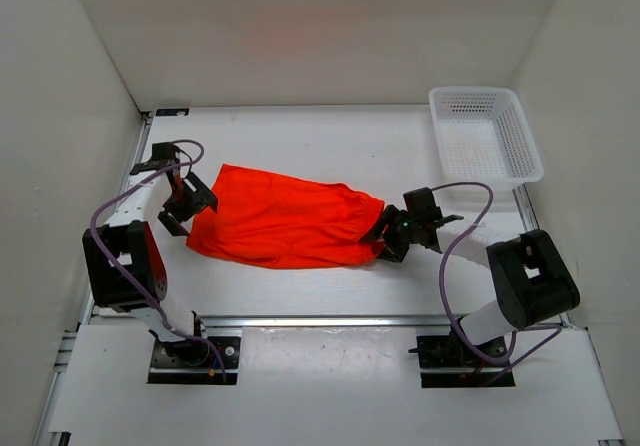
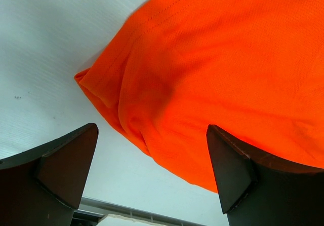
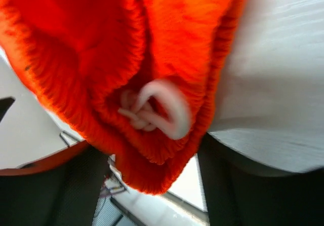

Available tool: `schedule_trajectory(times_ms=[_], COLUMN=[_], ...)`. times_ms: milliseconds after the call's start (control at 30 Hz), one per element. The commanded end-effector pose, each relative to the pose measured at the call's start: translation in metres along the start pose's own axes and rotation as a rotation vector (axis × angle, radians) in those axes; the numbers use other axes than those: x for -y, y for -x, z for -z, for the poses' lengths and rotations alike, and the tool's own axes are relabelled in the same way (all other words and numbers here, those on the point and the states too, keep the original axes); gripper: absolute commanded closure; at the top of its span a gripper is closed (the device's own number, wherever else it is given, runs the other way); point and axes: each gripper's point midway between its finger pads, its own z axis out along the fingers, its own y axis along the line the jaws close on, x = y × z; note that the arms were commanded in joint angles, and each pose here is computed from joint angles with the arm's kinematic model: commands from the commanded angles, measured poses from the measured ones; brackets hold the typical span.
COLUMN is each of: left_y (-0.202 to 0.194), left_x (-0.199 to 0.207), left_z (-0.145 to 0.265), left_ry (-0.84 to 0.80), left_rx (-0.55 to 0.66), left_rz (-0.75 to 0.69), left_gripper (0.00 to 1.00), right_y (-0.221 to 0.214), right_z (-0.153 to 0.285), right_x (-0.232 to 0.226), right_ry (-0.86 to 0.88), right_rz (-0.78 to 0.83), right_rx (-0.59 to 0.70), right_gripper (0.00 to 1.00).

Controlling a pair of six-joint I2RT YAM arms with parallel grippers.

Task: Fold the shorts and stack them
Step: Fold the shorts

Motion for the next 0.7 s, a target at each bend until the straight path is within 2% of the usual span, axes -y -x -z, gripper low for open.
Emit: schedule_trajectory(times_ms=[0, 33, 67, 133, 167, 267, 367, 500, 600, 667], left_y=[0.016, 0.016, 0.018, 0.017, 0.016, 0.018, 0.018, 0.013, 0.002, -0.003], left_x=[0.011, 0.011, 0.013, 0.012, 0.011, 0.013, 0.013, 0.017, 0.03, 0.041], left_z=[0.007, 0.007, 0.007, 0.004, 0.001, 0.0, 0.0, 0.004, 0.005, -0.001], left_ry=[-0.035, -0.035, -0.035, -0.03, -0.024, -0.023, -0.023, -0.047, -0.066, -0.08], left_rx=[0.042, 0.042, 0.042, 0.034, 0.025, 0.024, 0.024, 0.021, 0.006, -0.006], left_rz=[0.006, 0.006, 0.006, -0.003, -0.003, -0.003, -0.003, -0.014, -0.047, -0.063], left_gripper=[0.0, 0.0, 0.0, 0.0, 0.0, 0.0, 0.0, 0.0, 0.0, 0.04], right_y=[0.015, 0.016, 0.017, 0.025, 0.031, 0.038, 0.053, 0.076, 0.092, 0.107], right_z=[-0.007, -0.005, -0.004, 0.001, 0.004, 0.016, 0.042, 0.077, 0.105, 0.119], right_x=[0.017, 0.023, 0.029, 0.027, 0.027, 0.029, 0.026, 0.019, 0.0, -0.015], right_ry=[-0.062, -0.091, -0.119, -0.148, -0.164, -0.239, -0.319, -0.414, -0.462, -0.481], right_rz=[-0.046, -0.041, -0.036, -0.003, 0.014, 0.066, 0.166, 0.328, 0.448, 0.517], right_rx=[0.095, 0.11, 0.12, 0.15, 0.176, 0.192, 0.256, 0.28, 0.306, 0.342], right_gripper=[0.35, 0.4, 0.55, 0.69, 0.81, 1.0, 1.0, 1.0, 1.0, 1.0])
